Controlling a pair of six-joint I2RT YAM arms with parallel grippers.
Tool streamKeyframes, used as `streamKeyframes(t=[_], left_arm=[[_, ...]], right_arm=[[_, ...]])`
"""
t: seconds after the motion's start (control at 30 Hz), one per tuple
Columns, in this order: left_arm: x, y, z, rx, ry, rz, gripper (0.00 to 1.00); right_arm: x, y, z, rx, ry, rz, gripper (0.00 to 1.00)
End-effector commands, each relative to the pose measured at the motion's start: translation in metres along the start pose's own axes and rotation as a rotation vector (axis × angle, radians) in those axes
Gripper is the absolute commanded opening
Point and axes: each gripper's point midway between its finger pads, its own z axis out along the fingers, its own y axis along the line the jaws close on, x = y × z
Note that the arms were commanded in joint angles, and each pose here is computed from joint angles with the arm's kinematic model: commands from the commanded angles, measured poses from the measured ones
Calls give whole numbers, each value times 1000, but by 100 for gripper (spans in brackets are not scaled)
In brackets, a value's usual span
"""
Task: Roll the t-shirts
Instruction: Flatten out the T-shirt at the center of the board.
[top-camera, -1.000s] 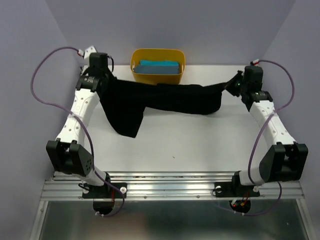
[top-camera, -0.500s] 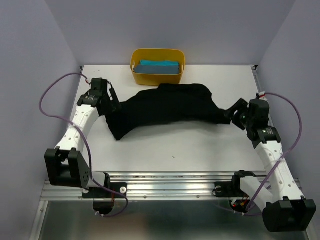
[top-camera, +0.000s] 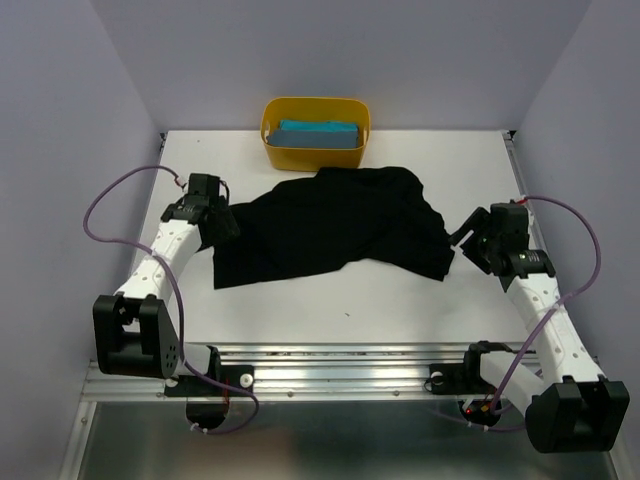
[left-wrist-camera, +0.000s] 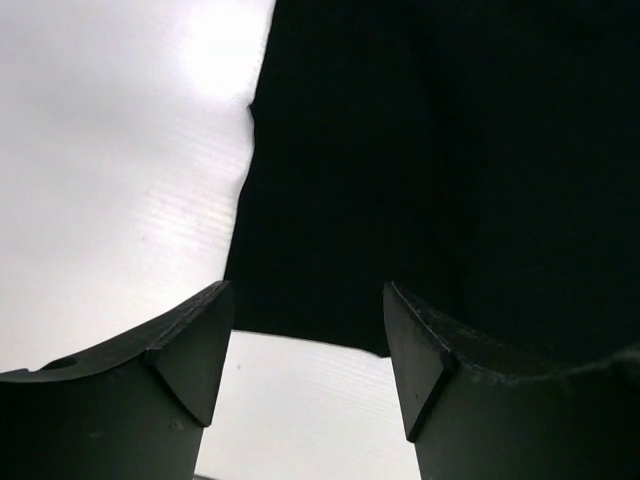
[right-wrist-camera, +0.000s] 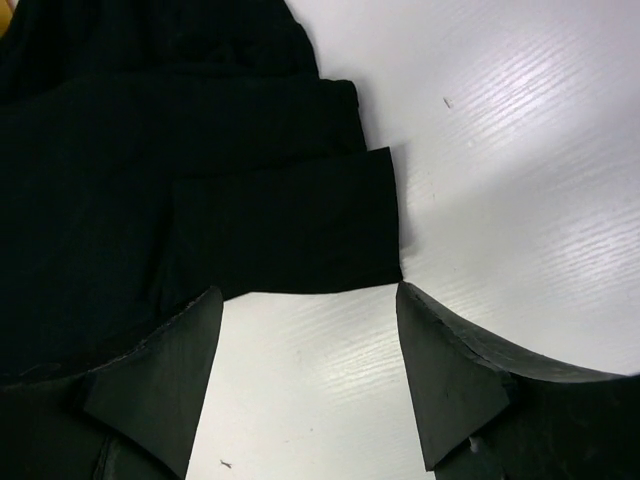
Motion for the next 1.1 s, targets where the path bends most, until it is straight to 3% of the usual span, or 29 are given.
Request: streamKeyframes(t=[0.0,0.33,0.6,0.73,0.83,0.9,0.93,1.07], left_arm=[[34,27,13,-109,35,-72,70],[85,40,45,-190,66,-365,86],[112,34,59,-135,96,-438,81],[115,36,62,-136,89,-457,71],[116,36,65,-136,83,-461,56],[111,32,66,-124,80,-453,24],[109,31,65,-119,84,-449,1],[79,20,45,-58,14,-447,0]], right_arm=[[-20,17,0,-57,-58,-3,76],[-11,22,5,-105,-29,-22,81],[-8,20,7,-102,-18,-34,85],[-5,19,8,-105,-15,-31,86],[-2,18,9,-105,-9,-22,87],[0,18,10,-106,0,-15,87],[2,17,11,-104,7,-14,87],[11,12,15,-88,28,3,87]])
